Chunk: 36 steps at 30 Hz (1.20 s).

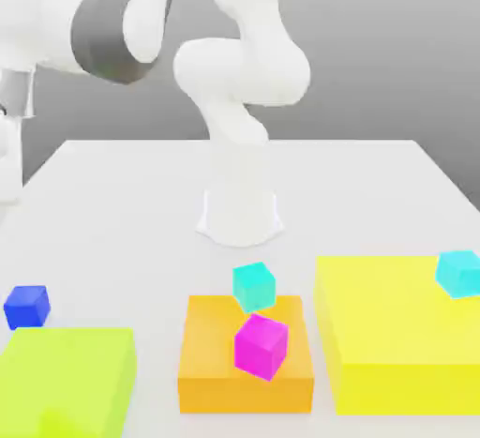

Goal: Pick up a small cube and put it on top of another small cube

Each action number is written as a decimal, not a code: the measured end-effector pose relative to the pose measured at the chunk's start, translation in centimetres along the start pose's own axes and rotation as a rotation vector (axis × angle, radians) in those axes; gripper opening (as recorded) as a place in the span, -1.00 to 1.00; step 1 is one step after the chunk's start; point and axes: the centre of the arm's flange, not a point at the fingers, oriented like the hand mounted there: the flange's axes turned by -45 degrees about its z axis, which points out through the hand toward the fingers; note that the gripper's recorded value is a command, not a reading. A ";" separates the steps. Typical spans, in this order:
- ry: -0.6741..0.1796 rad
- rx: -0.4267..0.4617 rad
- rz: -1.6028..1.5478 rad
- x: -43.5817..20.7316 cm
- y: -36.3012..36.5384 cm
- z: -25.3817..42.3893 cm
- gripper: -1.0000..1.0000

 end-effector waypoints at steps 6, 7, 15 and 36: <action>-0.122 -0.115 0.301 -1.1 9.5 10.1 0.00; -0.128 -0.122 0.317 -1.3 10.1 11.4 0.00; -0.133 -0.129 0.332 -2.3 11.1 16.7 -1.00; -0.205 -0.011 -0.494 -21.3 -16.9 3.3 -1.00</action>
